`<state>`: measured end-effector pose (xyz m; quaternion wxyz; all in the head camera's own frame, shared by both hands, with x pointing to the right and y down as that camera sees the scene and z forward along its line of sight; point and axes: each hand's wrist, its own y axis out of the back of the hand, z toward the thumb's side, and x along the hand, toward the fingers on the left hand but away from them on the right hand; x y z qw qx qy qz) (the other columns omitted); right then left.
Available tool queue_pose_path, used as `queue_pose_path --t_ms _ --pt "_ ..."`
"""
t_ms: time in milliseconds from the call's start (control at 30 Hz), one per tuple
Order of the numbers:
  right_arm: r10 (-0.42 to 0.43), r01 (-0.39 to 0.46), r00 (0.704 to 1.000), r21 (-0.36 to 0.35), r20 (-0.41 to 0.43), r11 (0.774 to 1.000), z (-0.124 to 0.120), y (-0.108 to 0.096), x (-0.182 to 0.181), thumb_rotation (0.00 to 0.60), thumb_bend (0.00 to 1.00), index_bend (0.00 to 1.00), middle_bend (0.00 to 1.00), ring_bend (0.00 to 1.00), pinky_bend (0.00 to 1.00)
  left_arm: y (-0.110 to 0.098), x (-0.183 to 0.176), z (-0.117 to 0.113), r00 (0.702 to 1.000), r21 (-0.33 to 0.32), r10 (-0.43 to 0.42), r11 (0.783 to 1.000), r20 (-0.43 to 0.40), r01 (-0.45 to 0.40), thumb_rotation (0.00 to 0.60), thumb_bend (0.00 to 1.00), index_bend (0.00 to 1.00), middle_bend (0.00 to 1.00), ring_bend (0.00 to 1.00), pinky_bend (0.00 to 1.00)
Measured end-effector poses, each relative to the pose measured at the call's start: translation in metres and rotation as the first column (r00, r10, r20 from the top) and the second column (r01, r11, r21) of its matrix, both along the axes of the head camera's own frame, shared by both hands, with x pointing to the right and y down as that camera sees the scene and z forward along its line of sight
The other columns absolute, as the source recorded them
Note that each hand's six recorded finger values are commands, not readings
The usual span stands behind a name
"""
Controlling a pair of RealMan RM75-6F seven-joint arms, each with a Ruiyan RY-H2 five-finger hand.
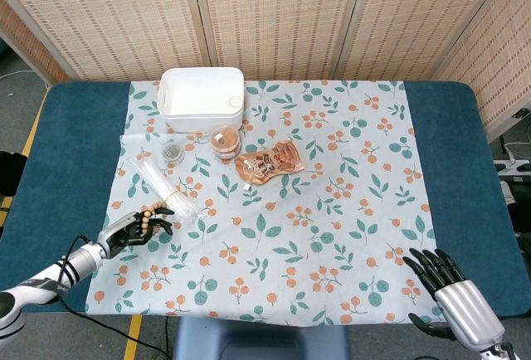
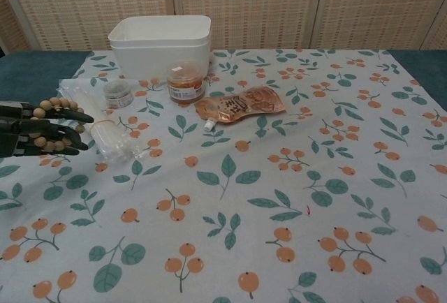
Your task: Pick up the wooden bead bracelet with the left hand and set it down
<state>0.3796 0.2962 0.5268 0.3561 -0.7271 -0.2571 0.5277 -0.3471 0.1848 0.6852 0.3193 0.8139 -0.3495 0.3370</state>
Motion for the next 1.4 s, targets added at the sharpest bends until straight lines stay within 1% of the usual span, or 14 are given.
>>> queue_pose_path --t_ms 100,200,267,333,367,433,467,600,700,833,933,1033,1200,1400 --pt "0.002 -0.002 1.000 0.001 0.000 1.000 -0.0001 -0.0005 0.0003 0.462 0.20 0.00 0.00 0.00 0.00 0.0022 0.0018 -0.0017 0.999 -0.038 0.001 0.999 -0.053 -0.003 0.600 0.56 0.15 0.37 0.15 0.00" --pt "0.002 -0.002 1.000 0.001 0.000 1.000 -0.0003 -0.0004 0.0004 0.462 0.20 0.00 0.00 0.00 0.00 0.0011 -0.0009 -0.0016 0.995 -0.075 -0.019 0.997 -0.096 0.012 0.600 0.54 0.16 0.38 0.15 0.00" --pt "0.001 -0.001 1.000 0.001 0.000 1.000 -0.0003 -0.0003 0.0003 0.461 0.20 0.00 0.00 0.00 0.00 -0.0017 -0.0041 -0.0004 0.993 -0.085 -0.046 0.996 -0.107 0.037 0.595 0.51 0.22 0.39 0.15 0.00" --pt "0.001 -0.001 1.000 -0.001 -0.001 1.000 0.0001 0.0001 0.0003 0.461 0.20 0.00 0.00 0.00 0.00 -0.0039 -0.0047 0.0001 0.990 -0.095 -0.082 0.993 -0.118 0.071 0.566 0.47 0.32 0.41 0.16 0.00" --pt "0.000 0.000 1.000 -0.002 -0.001 1.000 0.0002 0.0002 0.0001 0.462 0.20 0.00 0.00 0.00 0.00 -0.0050 -0.0053 0.0009 0.988 -0.101 -0.103 0.991 -0.118 0.091 0.517 0.45 0.37 0.42 0.16 0.00" --pt "-0.002 0.002 1.000 -0.002 -0.002 1.000 0.0004 0.0004 -0.0002 0.461 0.20 0.00 0.00 0.00 0.00 -0.0058 -0.0066 0.0027 0.988 -0.100 -0.117 0.989 -0.106 0.106 0.350 0.43 0.43 0.43 0.16 0.00" --pt "-0.002 0.002 1.000 -0.002 -0.002 1.000 0.0004 0.0005 -0.0002 0.461 0.20 0.00 0.00 0.00 0.00 -0.0059 -0.0071 0.0038 0.988 -0.096 -0.120 0.989 -0.095 0.111 0.291 0.43 0.45 0.43 0.16 0.00" --pt "-0.002 0.002 1.000 0.000 -0.001 1.000 -0.0001 0.0003 -0.0003 0.462 0.20 0.00 0.00 0.00 0.00 -0.0040 -0.0043 0.0042 0.988 -0.101 -0.133 0.987 -0.082 0.124 0.134 0.43 0.52 0.45 0.17 0.00" --pt "-0.002 0.002 1.000 0.000 0.000 1.000 -0.0006 0.0005 -0.0002 0.463 0.20 0.00 0.00 0.00 0.00 -0.0022 -0.0014 0.0029 0.988 -0.109 -0.131 0.987 -0.081 0.121 0.127 0.44 0.56 0.47 0.18 0.00" --pt "-0.001 0.001 1.000 0.004 0.003 1.000 -0.0019 0.0005 0.0001 0.462 0.20 0.00 0.00 0.00 0.00 -0.0010 0.0000 0.0020 0.990 -0.106 -0.121 0.988 -0.074 0.113 0.124 0.47 0.57 0.48 0.18 0.00" --pt "-0.001 0.001 1.000 0.005 0.005 1.000 -0.0026 0.0006 0.0002 0.461 0.20 0.00 0.00 0.00 0.00 -0.0009 -0.0002 0.0024 0.990 -0.102 -0.122 0.988 -0.066 0.114 0.122 0.53 0.57 0.48 0.18 0.00" --pt "-0.002 0.002 1.000 0.004 0.005 1.000 -0.0028 0.0008 0.0004 0.461 0.20 0.00 0.00 0.00 0.00 0.0001 0.0001 0.0024 0.991 -0.105 -0.120 0.988 -0.065 0.113 0.139 0.58 0.57 0.48 0.18 0.00" --pt "-0.003 0.003 1.000 0.005 0.006 1.000 -0.0033 0.0012 0.0000 0.461 0.20 0.00 0.00 0.00 0.00 0.0008 0.0006 0.0032 0.992 -0.106 -0.112 0.989 -0.062 0.105 0.216 0.66 0.57 0.49 0.18 0.00" --pt "-0.004 0.004 1.000 0.008 0.007 1.000 -0.0044 0.0016 0.0000 0.462 0.20 0.00 0.00 0.00 0.00 0.0015 0.0006 0.0045 0.993 -0.105 -0.108 0.989 -0.056 0.102 0.237 0.72 0.57 0.49 0.18 0.00"
